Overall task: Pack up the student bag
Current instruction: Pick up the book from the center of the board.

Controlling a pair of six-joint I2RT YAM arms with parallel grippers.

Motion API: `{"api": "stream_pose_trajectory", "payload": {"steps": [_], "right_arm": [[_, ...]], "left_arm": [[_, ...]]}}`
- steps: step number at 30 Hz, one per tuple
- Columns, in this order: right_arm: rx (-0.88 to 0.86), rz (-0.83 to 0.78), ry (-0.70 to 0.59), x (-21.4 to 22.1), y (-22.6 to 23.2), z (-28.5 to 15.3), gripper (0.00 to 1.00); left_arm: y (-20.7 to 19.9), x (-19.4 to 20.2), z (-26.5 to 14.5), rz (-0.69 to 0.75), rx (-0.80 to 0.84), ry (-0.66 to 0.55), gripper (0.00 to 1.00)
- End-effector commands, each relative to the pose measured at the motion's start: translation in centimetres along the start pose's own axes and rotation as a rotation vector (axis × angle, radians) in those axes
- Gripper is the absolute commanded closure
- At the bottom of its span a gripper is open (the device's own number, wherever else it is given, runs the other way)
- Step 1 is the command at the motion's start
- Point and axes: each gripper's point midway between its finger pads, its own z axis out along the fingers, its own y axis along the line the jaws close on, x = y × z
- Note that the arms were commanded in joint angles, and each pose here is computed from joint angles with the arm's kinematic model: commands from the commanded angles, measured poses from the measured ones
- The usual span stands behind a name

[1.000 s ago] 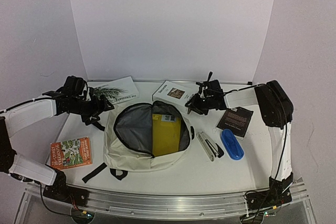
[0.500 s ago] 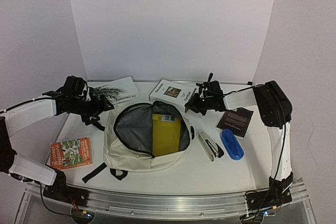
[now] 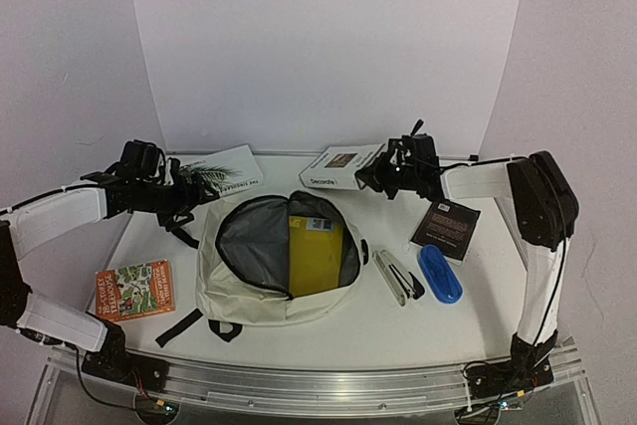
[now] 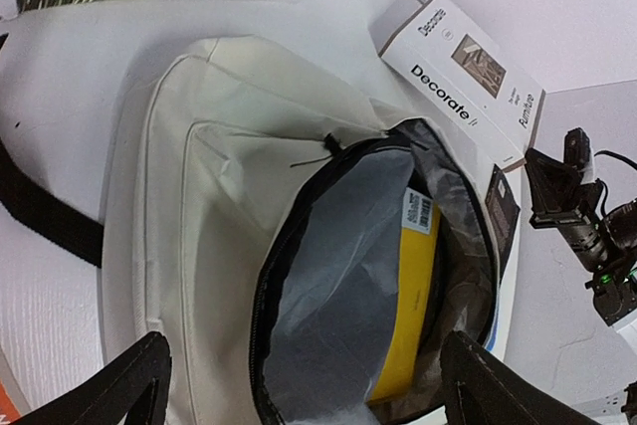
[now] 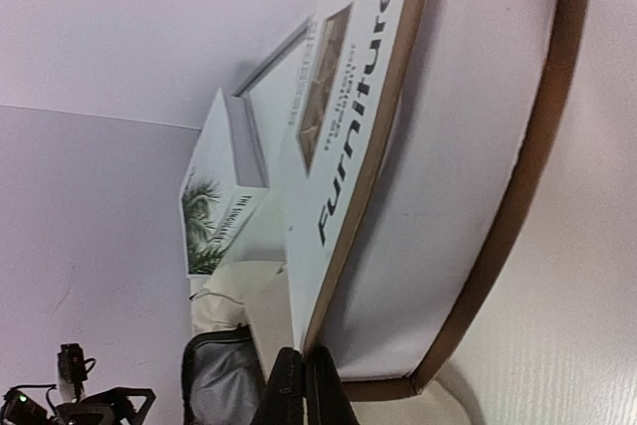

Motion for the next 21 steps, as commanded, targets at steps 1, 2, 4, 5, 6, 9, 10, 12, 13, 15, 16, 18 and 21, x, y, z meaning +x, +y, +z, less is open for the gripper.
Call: {"api": "stream_pose_trajectory", "payload": {"steps": [1, 2, 4, 5, 6, 9, 10, 12, 13, 15, 16, 18, 21], "right_arm": [[-0.171, -0.06, -0.071, -2.4, 7.1, -3.6, 1.0], [-0.181, -0.064, -0.068, -2.3, 7.5, -4.0, 1.0], [-0.208, -0.077, -0.062, -2.2, 8.7, -5.0, 1.0], [-0.221, -0.085, -0.058, -2.1, 9.2, -5.5, 1.0], [-0.234, -0.095, -0.053, -1.9, 9.7, -6.0, 1.0], [-0.267, -0.12, -0.036, -1.4, 10.9, -7.5, 1.0], [-0.282, -0.131, -0.022, -0.9, 11.3, -8.0, 1.0], [-0.313, -0.159, 0.006, -0.1, 12.2, -8.9, 1.0], [-0.329, -0.174, 0.02, 0.3, 12.7, -9.4, 1.0], [-0.364, -0.204, 0.05, 1.3, 13.8, -10.2, 1.0], [-0.383, -0.218, 0.068, 1.8, 14.3, -10.6, 1.0], [-0.422, -0.249, 0.107, 3.0, 15.3, -11.2, 1.0], [-0.491, -0.294, 0.157, 4.6, 17.3, -12.3, 1.0]], "left_arm": [[-5.0, -3.8, -0.7, 0.062, 0.165, -0.088, 0.06], [-5.5, -4.0, -0.5, 0.065, 0.185, -0.084, 0.06], [-6.3, -4.3, 0.0, 0.071, 0.223, -0.071, 0.06], [-6.6, -4.5, 0.3, 0.074, 0.238, -0.069, 0.06], [-6.8, -4.7, 0.5, 0.074, 0.246, -0.063, 0.06], [-7.5, -5.1, 0.9, 0.08, 0.276, -0.065, 0.06], [-7.7, -5.1, 1.0, 0.08, 0.286, -0.063, 0.06], [-8.2, -5.1, 1.2, 0.083, 0.321, -0.052, 0.06], [-8.5, -5.1, 1.3, 0.084, 0.34, -0.046, 0.06], [-9.1, -5.0, 1.3, 0.089, 0.377, -0.033, 0.05], [-9.5, -5.0, 1.3, 0.093, 0.395, -0.031, 0.05], [-10.4, -5.1, 1.0, 0.104, 0.436, -0.028, 0.03], [-11.5, -5.0, 0.4, 0.121, 0.499, -0.022, 0.0]]}}
